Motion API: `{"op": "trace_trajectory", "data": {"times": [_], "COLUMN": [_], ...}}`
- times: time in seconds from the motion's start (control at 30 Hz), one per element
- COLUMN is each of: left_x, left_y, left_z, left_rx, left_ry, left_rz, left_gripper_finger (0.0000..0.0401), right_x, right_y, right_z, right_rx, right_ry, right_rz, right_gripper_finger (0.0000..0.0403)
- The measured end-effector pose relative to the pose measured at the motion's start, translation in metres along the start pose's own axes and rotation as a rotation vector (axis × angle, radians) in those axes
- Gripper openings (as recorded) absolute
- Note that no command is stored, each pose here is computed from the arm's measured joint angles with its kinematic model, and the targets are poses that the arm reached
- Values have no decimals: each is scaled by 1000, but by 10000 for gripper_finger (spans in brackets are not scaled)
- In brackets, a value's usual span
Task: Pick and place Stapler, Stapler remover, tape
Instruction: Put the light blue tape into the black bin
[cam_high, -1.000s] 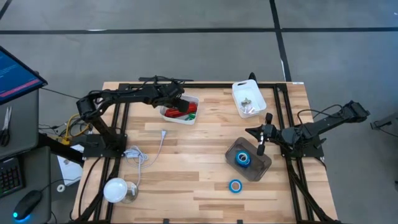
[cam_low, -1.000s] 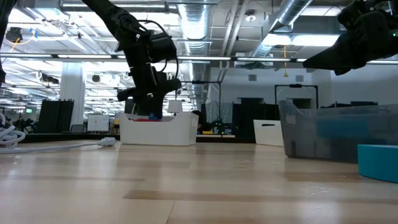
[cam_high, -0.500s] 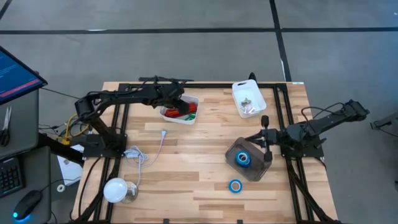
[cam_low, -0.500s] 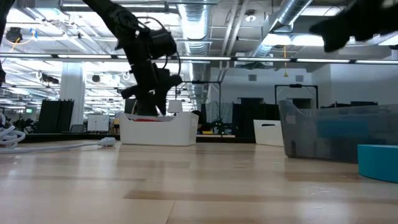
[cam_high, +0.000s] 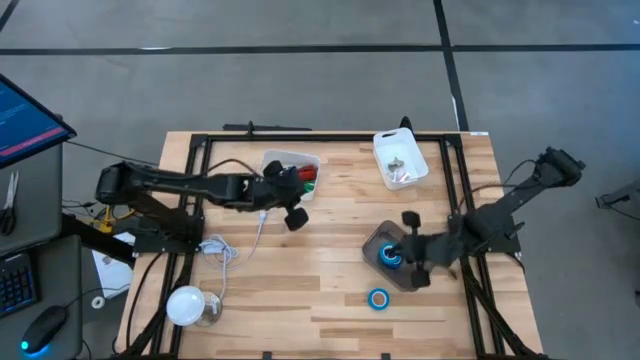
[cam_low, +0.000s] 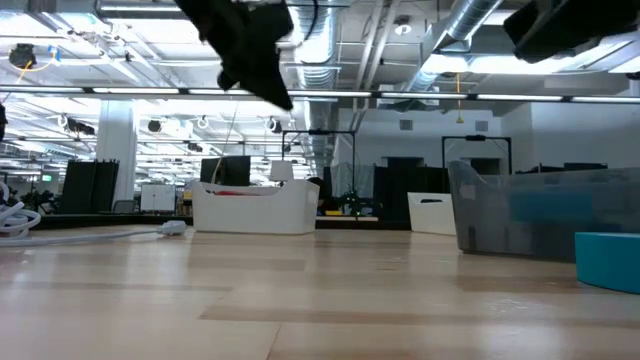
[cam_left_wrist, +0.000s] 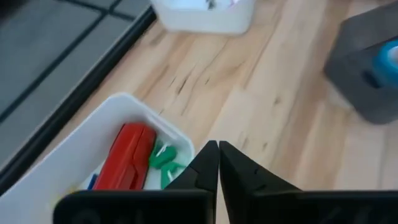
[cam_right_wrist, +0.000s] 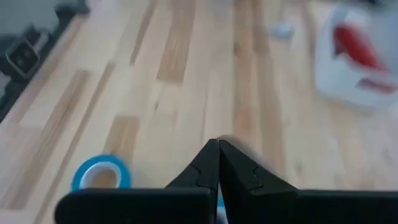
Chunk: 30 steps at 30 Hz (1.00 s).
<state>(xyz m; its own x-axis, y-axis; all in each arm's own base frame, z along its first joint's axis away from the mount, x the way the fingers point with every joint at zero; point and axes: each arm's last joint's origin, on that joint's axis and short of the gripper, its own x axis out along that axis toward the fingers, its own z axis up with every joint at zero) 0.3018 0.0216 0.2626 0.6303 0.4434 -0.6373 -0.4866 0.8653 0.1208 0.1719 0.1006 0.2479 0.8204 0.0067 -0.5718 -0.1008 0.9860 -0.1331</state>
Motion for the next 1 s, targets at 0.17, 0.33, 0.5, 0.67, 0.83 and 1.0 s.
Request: {"op": "trace_trajectory", "data": {"times": [0.17, 0.33, 0.5, 0.67, 0.83, 1.0], "left_x": [-28, -38, -37, -31, -24, -20], "left_y": [-12, -19, -20, -19, -19, -18], "left_z": [3, 2, -1, -10, -24, -33], "left_rx": [16, 30, 37, 77, 99, 108], "left_ry": [-79, -103, -97, -72, -34, -8], "left_rz": [-43, -64, -66, -53, -44, -36], "left_gripper_finger": [2, 2, 2, 2, 2, 2], "right_x": [18, 34, 49, 64, 82, 99], "right_y": [30, 60, 89, 108, 115, 117], "right_z": [20, 40, 51, 49, 40, 31], "right_rx": [63, 121, 146, 143, 153, 180], "right_ry": [211, 393, 509, 583, 647, 704], "right_rz": [-13, -3, 58, 127, 158, 132], "right_gripper_finger": [0, 0, 0, 8, 49, 103]}}
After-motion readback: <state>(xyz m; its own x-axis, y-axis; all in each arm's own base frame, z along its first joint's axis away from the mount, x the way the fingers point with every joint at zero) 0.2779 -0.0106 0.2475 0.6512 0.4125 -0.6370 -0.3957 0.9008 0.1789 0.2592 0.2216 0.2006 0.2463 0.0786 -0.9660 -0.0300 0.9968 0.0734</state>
